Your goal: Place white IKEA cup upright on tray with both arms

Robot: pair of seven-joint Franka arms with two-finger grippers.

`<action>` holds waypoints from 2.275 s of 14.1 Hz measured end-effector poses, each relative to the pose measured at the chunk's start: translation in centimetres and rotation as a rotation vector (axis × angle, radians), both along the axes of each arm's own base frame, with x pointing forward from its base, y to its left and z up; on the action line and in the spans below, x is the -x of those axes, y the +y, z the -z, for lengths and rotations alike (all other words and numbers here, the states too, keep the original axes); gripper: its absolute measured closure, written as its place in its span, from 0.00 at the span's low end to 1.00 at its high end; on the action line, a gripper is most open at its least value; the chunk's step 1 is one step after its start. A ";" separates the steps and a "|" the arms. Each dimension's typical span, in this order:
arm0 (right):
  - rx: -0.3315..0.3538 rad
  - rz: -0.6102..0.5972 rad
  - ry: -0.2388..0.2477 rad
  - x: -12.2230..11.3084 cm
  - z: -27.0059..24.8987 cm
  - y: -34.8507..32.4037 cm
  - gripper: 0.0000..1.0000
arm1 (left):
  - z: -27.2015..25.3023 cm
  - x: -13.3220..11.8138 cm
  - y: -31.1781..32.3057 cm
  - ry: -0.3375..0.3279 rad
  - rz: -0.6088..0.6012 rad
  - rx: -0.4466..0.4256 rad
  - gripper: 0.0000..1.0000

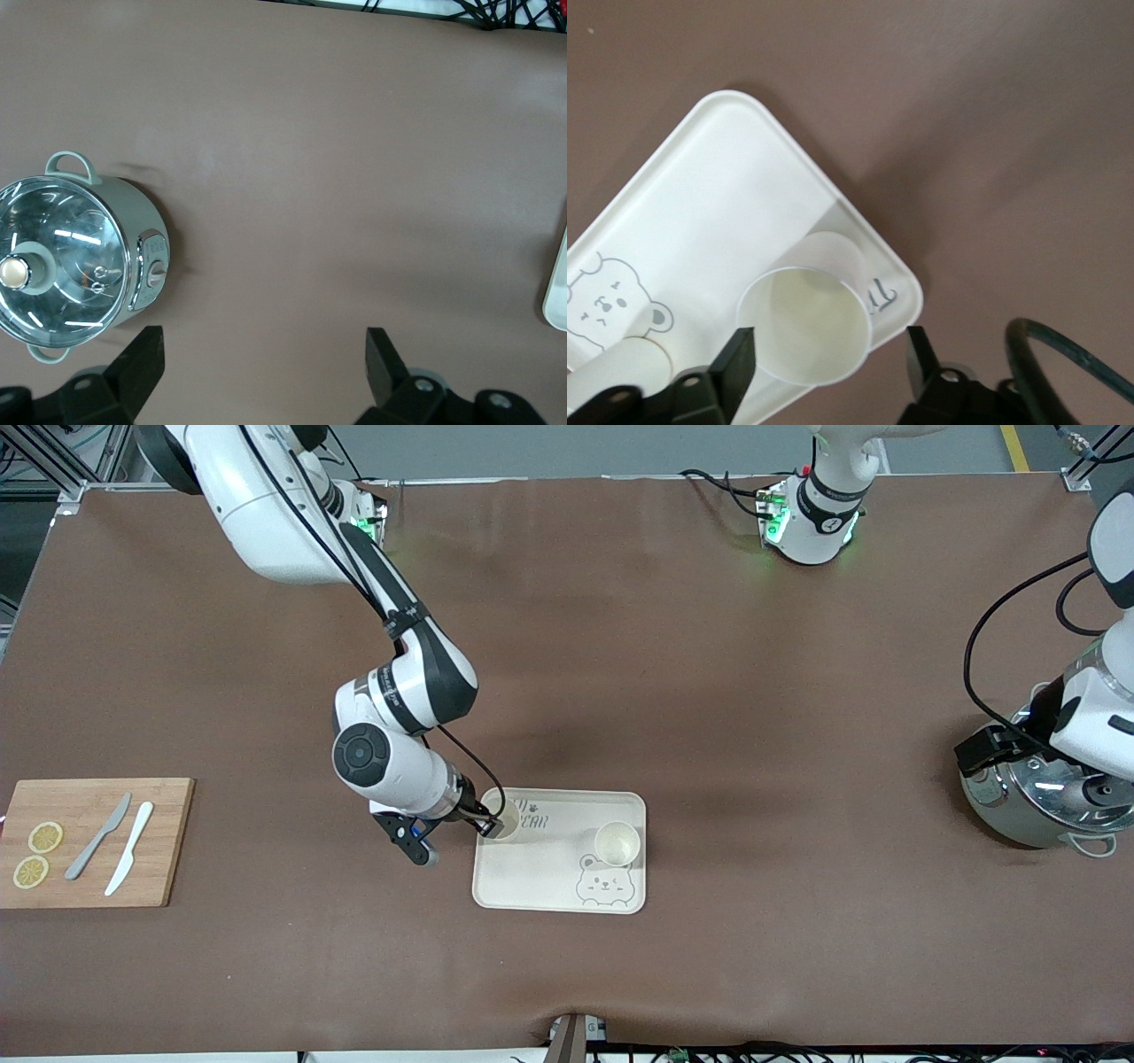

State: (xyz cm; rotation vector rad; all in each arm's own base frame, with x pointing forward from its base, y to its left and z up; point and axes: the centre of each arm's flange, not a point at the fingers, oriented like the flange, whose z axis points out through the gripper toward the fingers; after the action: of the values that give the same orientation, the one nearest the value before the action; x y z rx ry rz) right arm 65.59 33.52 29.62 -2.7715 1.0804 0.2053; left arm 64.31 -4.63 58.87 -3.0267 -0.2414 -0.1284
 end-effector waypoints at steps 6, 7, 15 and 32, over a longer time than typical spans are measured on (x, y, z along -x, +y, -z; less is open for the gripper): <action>0.018 0.007 0.062 -2.3 -9.2 -7.0 0.00 | -4.1 2.5 0.0 -0.024 -0.005 -0.007 0.00; 0.013 -0.005 0.050 -2.2 -10.9 -8.5 0.00 | -4.6 3.1 0.1 -0.011 -0.008 -0.009 0.00; -0.005 -0.237 -0.032 4.2 -19.2 -19.4 0.00 | -7.8 7.4 0.3 0.067 0.011 -0.010 0.00; 0.135 -0.610 -0.189 12.3 -34.2 -31.9 0.00 | -6.6 9.4 2.0 0.042 0.101 0.031 0.00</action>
State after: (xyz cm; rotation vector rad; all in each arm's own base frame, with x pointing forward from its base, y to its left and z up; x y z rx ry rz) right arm 53.28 1.63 63.81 -3.0804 0.1903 -0.0642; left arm 54.89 -2.61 65.43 -3.0689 -0.0883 -0.0695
